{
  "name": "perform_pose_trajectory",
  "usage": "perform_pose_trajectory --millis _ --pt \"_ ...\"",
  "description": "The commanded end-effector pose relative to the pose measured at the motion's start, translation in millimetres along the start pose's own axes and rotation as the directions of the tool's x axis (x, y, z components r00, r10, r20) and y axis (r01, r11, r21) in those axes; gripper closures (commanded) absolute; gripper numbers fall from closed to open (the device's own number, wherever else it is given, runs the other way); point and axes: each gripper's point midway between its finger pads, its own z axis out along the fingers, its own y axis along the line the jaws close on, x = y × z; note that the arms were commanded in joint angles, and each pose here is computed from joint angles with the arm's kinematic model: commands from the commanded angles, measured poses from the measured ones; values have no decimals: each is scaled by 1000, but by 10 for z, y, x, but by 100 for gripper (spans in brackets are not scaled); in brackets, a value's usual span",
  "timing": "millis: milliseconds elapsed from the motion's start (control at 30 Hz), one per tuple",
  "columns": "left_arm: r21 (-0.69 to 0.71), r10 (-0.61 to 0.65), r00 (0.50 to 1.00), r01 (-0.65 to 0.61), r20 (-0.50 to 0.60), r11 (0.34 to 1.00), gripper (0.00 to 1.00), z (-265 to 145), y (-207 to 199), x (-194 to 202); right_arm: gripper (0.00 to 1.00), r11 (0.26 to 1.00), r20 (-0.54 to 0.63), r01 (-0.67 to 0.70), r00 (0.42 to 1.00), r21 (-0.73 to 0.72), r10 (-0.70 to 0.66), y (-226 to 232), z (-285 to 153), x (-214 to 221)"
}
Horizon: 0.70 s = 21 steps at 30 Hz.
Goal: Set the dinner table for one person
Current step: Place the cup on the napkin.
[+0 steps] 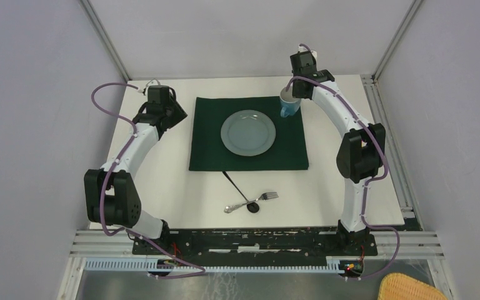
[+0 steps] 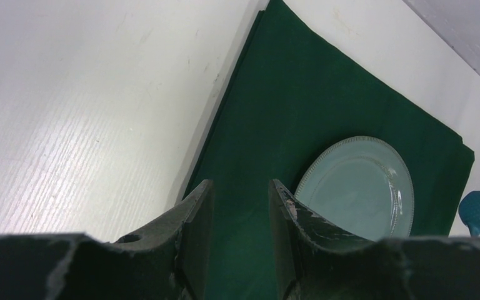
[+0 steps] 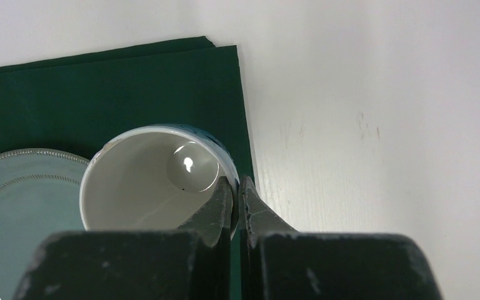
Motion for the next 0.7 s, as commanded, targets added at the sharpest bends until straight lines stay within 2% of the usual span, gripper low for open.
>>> perform_pose_trajectory --millis 0,667 --pt "53 -43 997 39 58 998 56 -150 -114 -160 100 997 121 -71 990 -23 74 -54 -169 -367" --pt "23 -17 998 16 61 1000 55 -154 -100 -194 100 987 82 -105 990 -120 116 135 261 -211"
